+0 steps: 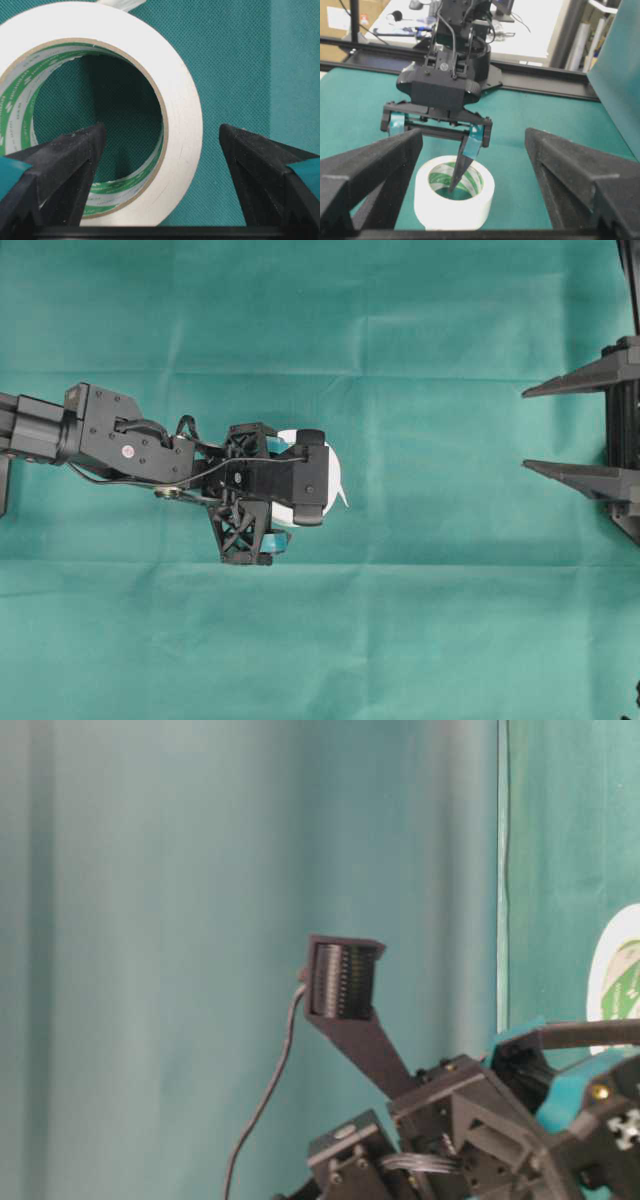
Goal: Peel off the duct tape with your right arm.
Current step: 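Close the left gripper on the roll rim and lift it upright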
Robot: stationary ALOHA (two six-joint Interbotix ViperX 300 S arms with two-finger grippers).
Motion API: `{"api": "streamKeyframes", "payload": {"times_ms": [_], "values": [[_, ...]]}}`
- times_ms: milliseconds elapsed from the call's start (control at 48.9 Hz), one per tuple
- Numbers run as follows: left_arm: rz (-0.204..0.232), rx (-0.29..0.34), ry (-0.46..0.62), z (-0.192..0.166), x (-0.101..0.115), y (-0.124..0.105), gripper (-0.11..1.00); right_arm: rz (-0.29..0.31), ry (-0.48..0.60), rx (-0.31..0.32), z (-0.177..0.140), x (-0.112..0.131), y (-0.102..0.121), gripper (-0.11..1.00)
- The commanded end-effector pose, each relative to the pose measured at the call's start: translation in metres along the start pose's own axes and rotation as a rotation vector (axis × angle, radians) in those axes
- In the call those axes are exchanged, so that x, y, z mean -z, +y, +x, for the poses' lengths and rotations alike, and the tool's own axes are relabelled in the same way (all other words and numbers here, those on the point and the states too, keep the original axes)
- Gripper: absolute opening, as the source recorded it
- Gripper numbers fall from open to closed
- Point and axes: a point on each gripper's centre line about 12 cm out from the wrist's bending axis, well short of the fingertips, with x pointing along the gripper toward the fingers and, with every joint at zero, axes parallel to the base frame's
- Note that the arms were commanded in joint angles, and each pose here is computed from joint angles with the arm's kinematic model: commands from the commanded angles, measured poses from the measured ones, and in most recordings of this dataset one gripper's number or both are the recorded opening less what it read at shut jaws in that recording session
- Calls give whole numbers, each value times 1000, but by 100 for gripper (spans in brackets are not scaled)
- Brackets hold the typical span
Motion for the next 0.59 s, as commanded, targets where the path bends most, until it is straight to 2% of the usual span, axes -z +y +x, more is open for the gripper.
{"api": "streamKeyframes", "payload": {"times_ms": [0, 164, 245, 307, 450, 573], "values": [[0, 1, -38, -4, -5, 0, 97, 1, -12, 0, 1, -4, 0, 69], [0, 1, -51, -3, -4, 0, 96, 1, -17, 0, 1, -5, 0, 69], [1, 1, -51, -3, -4, 0, 92, 1, -15, 0, 1, -5, 0, 69], [3, 1, -51, -4, -4, 0, 80, 3, -15, 0, 1, -4, 0, 69], [6, 1, -49, -7, -2, 0, 41, 3, -15, 2, 0, -3, 0, 69], [21, 1, -57, -11, -4, 0, 25, 1, -15, 0, 0, -3, 0, 69]]}}
